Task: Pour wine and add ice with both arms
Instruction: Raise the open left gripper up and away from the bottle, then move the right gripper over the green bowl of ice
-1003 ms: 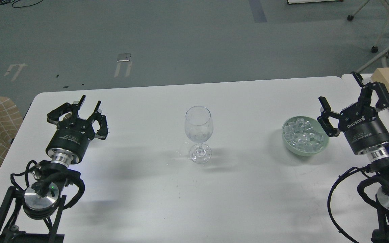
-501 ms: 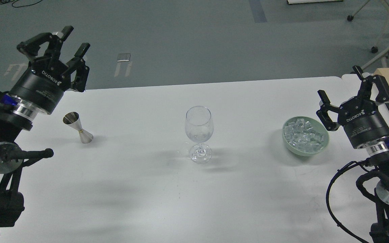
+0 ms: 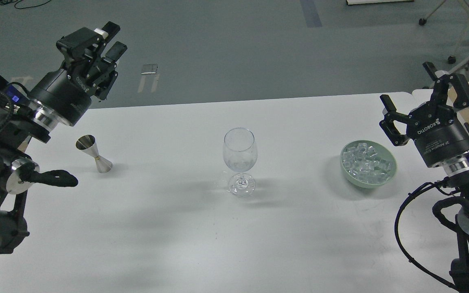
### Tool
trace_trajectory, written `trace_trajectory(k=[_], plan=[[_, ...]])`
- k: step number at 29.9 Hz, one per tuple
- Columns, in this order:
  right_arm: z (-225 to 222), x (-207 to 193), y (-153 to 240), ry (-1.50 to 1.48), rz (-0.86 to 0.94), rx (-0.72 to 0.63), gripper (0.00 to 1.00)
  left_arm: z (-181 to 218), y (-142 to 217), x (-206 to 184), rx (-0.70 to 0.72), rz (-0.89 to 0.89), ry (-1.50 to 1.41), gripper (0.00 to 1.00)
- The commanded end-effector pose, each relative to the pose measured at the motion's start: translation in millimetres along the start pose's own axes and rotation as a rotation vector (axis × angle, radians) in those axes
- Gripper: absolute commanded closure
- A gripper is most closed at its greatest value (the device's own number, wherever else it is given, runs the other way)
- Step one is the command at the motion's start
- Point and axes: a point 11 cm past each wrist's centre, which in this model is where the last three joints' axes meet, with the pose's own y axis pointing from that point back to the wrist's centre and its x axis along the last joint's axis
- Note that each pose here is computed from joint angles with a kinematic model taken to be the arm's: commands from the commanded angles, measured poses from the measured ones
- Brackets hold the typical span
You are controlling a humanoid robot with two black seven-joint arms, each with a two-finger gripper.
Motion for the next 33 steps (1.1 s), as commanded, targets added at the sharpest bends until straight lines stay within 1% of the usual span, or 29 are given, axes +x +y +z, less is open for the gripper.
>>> trace_trajectory(k=[1,2,5,8,12,16,20,24,26,28,33], plan=[[-27,12,4,0.163,-0.029,-0.091,0.00,-2,2,9,-0.008,0.048,-0.011,0.33],[-42,18,7,0.237,-0.038,-0.117,0.00,-2,1,11,-0.014,0.071,0.003,0.26],[-72,33,12,0.381,-0.039,-0.172,0.00,-3,0,11,-0.034,0.111,0.066,0.21],[-98,43,14,0.519,-0.033,-0.224,0.00,-2,0,17,-0.049,0.177,0.119,0.21],[-108,49,15,0.655,-0.023,-0.273,0.00,-6,-1,23,-0.062,0.307,0.190,0.21],[-112,45,12,0.732,-0.032,-0.285,0.00,-7,-2,17,-0.062,0.305,0.192,0.21],[-113,39,8,0.907,-0.040,-0.323,0.00,-7,-8,5,-0.077,0.290,0.213,0.22],[-118,26,1,1.043,-0.063,-0.322,0.00,-10,-10,-1,-0.074,0.292,0.205,0.22],[-112,20,-2,1.138,-0.083,-0.348,0.00,-12,-10,-4,-0.075,0.296,0.217,0.23],[-101,6,-10,1.265,-0.141,-0.371,0.00,-12,-11,-5,-0.077,0.297,0.226,0.23],[-85,-4,-13,1.470,-0.233,-0.407,0.00,-12,-11,-5,-0.077,0.300,0.226,0.23]])
